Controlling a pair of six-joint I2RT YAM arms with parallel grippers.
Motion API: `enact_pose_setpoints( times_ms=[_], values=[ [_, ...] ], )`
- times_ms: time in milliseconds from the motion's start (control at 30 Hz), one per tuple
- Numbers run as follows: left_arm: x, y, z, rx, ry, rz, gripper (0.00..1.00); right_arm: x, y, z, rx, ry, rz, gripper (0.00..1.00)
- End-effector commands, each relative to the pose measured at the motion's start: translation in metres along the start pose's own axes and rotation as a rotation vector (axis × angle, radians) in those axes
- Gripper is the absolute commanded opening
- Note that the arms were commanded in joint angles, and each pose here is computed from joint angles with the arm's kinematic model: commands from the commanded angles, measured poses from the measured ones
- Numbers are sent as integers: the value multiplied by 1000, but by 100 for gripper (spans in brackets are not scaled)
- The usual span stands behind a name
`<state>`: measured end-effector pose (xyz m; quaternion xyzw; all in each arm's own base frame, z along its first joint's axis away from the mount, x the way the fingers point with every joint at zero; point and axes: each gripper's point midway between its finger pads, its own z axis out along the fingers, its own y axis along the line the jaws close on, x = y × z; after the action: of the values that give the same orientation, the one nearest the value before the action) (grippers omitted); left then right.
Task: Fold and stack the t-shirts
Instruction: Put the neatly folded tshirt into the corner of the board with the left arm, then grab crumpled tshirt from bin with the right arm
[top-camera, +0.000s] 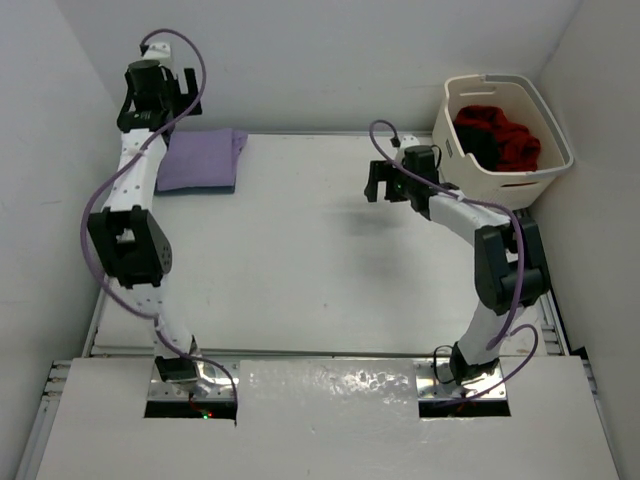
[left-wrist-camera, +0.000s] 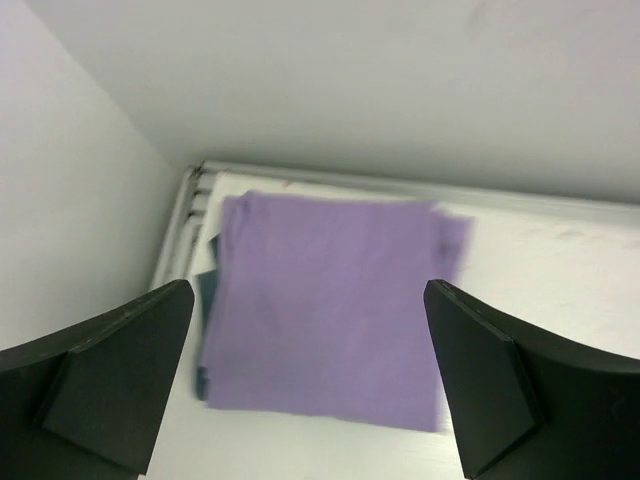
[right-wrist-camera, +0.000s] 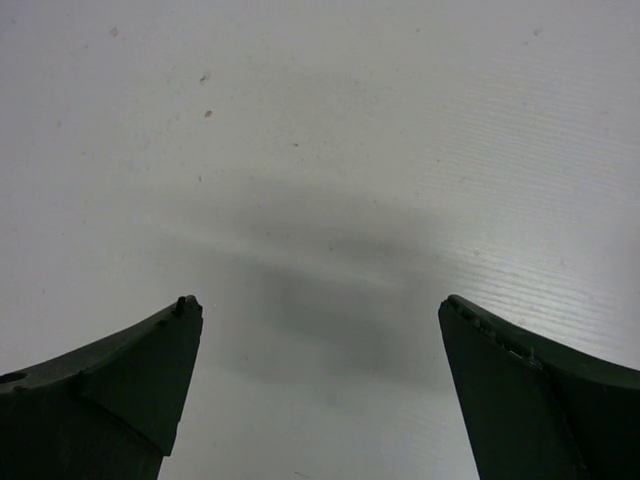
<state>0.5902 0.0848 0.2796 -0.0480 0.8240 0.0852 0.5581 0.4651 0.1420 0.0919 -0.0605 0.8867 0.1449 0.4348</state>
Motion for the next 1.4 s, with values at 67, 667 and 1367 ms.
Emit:
enact_pose_setpoints(
  times_ms=[67, 667, 1367],
  values=[
    [-47, -65, -82, 89, -182, -246, 100, -68, -14, -26, 135, -91, -73, 99],
    [62, -147, -119, 259, -168, -234, 100, -209, -251, -63, 880, -276, 201, 99],
    [87, -161, -103, 287, -84, -239, 100, -111, -323, -24, 919, -59, 354, 48]
  ],
)
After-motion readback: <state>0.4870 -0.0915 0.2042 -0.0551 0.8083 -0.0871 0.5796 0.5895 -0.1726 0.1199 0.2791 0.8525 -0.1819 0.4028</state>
